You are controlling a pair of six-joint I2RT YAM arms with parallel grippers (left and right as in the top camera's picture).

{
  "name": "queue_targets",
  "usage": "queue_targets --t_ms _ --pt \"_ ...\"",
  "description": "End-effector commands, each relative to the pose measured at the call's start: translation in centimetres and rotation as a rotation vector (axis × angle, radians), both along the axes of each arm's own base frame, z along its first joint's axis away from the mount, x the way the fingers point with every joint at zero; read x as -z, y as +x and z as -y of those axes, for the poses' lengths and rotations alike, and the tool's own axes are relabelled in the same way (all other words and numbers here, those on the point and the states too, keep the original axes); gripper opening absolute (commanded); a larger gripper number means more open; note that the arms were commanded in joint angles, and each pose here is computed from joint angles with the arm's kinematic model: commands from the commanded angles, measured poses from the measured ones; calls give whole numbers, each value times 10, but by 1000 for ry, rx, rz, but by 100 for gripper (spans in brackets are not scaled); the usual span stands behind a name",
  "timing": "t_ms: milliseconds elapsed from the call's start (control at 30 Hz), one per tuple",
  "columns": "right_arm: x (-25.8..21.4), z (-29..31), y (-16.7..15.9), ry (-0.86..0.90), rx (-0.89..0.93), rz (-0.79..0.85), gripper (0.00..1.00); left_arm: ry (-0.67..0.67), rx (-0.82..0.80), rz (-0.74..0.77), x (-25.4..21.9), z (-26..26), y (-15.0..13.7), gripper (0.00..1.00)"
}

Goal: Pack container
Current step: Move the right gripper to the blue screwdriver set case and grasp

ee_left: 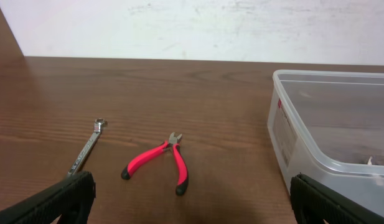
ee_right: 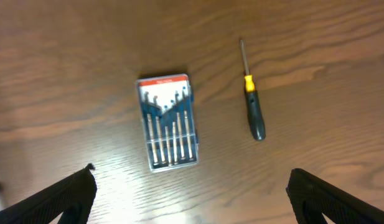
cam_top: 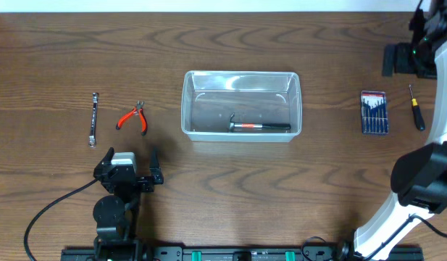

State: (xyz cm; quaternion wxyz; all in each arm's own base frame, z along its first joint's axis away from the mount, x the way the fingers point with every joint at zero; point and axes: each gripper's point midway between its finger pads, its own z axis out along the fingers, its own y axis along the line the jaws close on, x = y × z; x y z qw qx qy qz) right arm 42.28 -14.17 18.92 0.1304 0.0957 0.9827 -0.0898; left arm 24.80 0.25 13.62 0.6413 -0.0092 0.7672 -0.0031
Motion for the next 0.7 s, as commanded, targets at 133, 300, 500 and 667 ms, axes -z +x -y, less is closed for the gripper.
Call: queue_targets --t_ms 133,300,500,667 --pt "99 1 -13 83 -117 -215 99 -5 -2 -15 7 0 0 98" --pt "139 -3 -16 103 -139 -235 99 -5 -2 -15 7 0 0 98" --pt "166 -9 -20 128 -163 -227 99 -5 -2 -15 7 0 0 98" --pt "183 -17 -19 162 -173 -199 99 -5 -2 -15 7 0 0 98"
